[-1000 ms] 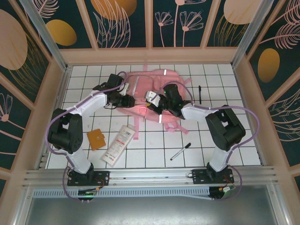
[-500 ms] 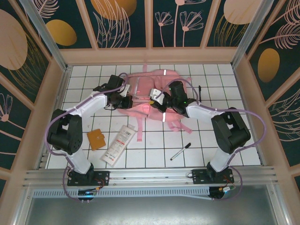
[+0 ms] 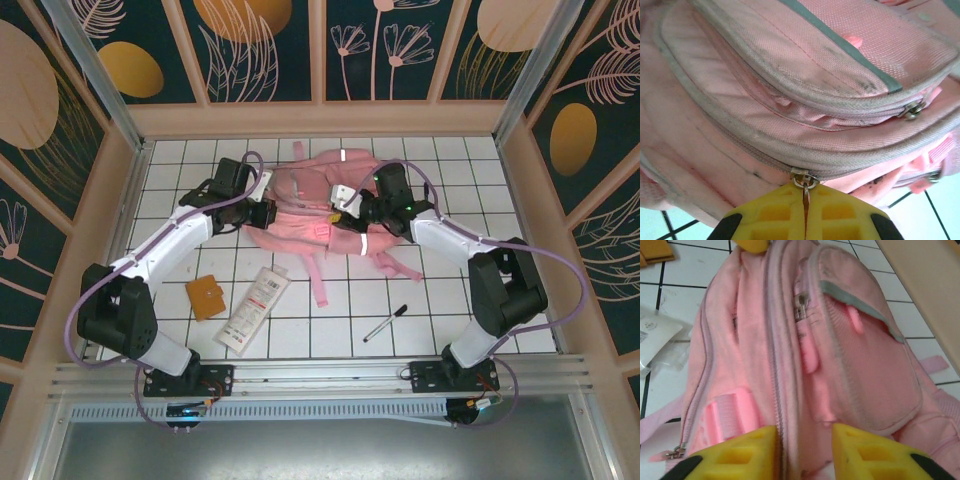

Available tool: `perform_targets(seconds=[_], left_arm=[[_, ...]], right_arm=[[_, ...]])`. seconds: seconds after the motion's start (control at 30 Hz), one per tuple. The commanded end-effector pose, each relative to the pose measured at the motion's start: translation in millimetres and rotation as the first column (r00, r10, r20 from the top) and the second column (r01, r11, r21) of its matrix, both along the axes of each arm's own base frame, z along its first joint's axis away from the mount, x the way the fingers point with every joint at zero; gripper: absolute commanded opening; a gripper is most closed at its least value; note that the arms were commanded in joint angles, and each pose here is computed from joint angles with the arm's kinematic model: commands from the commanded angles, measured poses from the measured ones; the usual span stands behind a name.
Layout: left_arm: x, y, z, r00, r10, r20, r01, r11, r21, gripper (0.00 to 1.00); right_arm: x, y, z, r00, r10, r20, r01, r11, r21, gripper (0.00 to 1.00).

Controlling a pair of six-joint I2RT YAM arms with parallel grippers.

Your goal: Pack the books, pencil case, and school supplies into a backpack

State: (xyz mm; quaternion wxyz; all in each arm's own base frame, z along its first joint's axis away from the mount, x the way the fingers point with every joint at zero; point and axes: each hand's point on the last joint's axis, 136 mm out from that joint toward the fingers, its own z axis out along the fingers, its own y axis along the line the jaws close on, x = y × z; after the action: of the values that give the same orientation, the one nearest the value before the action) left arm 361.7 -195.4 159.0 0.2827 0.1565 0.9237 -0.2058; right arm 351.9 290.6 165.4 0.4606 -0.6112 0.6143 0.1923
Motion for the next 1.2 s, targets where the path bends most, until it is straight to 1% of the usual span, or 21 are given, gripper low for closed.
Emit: perform_targets(seconds=[0.0,0.03,0.1,0.2,0.3,0.37,0.43,0.47,0.5,0.6,0.67,0.73,0.77,0.8,0.83,0.9,0.93,0.97,1.0,1.07,1.17], left_arm=[[-3,-38,38,0.991,-0.083,0.103,0.101,0.978,-0.18,0.0],[-7,-46,44,0.988,-0.102,0.119,0.125,0.971,-0.205,0.0],[-14,-63,56,0.98,-0.136,0.147,0.169,0.956,-0.241,0.0],[-19,-75,67,0.975,-0.155,0.158,0.197,0.933,-0.302,0.0],[-27,-84,77,0.968,-0.192,0.162,0.238,0.906,-0.349,0.0],[-29,-83,79,0.965,-0.199,0.171,0.247,0.909,-0.335,0.0],[-28,-73,77,0.965,-0.175,0.194,0.226,0.933,-0.28,0.0],[-24,-63,76,0.968,-0.141,0.208,0.192,0.95,-0.248,0.0],[-21,-52,75,0.97,-0.11,0.217,0.159,0.962,-0.224,0.0],[-11,-14,74,0.964,-0.019,0.265,0.055,0.99,-0.131,0.0],[-2,18,68,0.946,0.053,0.32,-0.051,0.999,-0.016,0.0],[6,57,48,0.919,0.141,0.368,-0.183,0.98,0.083,0.0],[11,79,32,0.908,0.204,0.365,-0.26,0.959,0.11,0.0],[13,90,23,0.909,0.233,0.346,-0.286,0.952,0.111,0.0],[12,90,16,0.921,0.221,0.32,-0.267,0.958,0.107,0.0],[6,67,17,0.951,0.118,0.285,-0.138,0.989,0.053,0.0],[0,50,23,0.961,0.062,0.27,-0.059,0.998,-0.019,0.0],[-8,33,31,0.963,0.002,0.268,0.023,0.995,-0.092,0.0],[-13,24,37,0.962,-0.024,0.271,0.065,0.987,-0.144,0.0],[-23,9,51,0.957,-0.054,0.286,0.119,0.969,-0.216,0.0],[-36,-7,65,0.946,-0.088,0.314,0.166,0.958,-0.233,0.0]], right_arm=[[-7,15,48,0.998,-0.04,0.045,0.036,0.996,0.086,0.47],[-8,19,53,0.997,-0.052,0.065,0.046,0.995,0.087,0.52],[-16,34,59,0.994,-0.053,0.097,0.046,0.996,0.079,0.67],[-19,48,51,0.998,-0.037,0.054,0.033,0.996,0.083,0.7],[-14,59,29,0.998,-0.054,0.04,0.052,0.998,0.042,0.69],[5,55,19,0.987,-0.14,0.072,0.14,0.99,0.008,0.56],[11,50,17,0.983,-0.158,0.095,0.161,0.987,-0.021,0.22],[8,49,18,0.985,-0.14,0.105,0.144,0.989,-0.026,0.1],[4,47,20,0.987,-0.118,0.109,0.121,0.992,-0.027,0.03],[-23,41,23,0.994,0.015,0.109,-0.012,0.999,-0.029,0.0],[-44,37,24,0.984,0.118,0.134,-0.112,0.993,-0.046,0.0],[-57,32,24,0.96,0.197,0.198,-0.182,0.979,-0.093,0.0],[-61,29,24,0.948,0.222,0.226,-0.202,0.973,-0.109,0.0],[-64,27,22,0.94,0.238,0.246,-0.214,0.969,-0.121,0.0],[-65,24,21,0.937,0.238,0.256,-0.212,0.969,-0.126,0.0],[-64,24,21,0.947,0.207,0.246,-0.187,0.977,-0.103,0.0],[-63,25,21,0.957,0.184,0.224,-0.171,0.982,-0.078,0.1],[-59,28,25,0.97,0.143,0.196,-0.139,0.99,-0.034,0.28],[-55,31,32,0.983,0.094,0.159,-0.099,0.995,0.02,0.4],[-55,40,47,0.995,0.049,0.087,-0.059,0.992,0.116,0.54],[-62,59,62,0.999,0.028,0.046,-0.036,0.983,0.181,0.7]])
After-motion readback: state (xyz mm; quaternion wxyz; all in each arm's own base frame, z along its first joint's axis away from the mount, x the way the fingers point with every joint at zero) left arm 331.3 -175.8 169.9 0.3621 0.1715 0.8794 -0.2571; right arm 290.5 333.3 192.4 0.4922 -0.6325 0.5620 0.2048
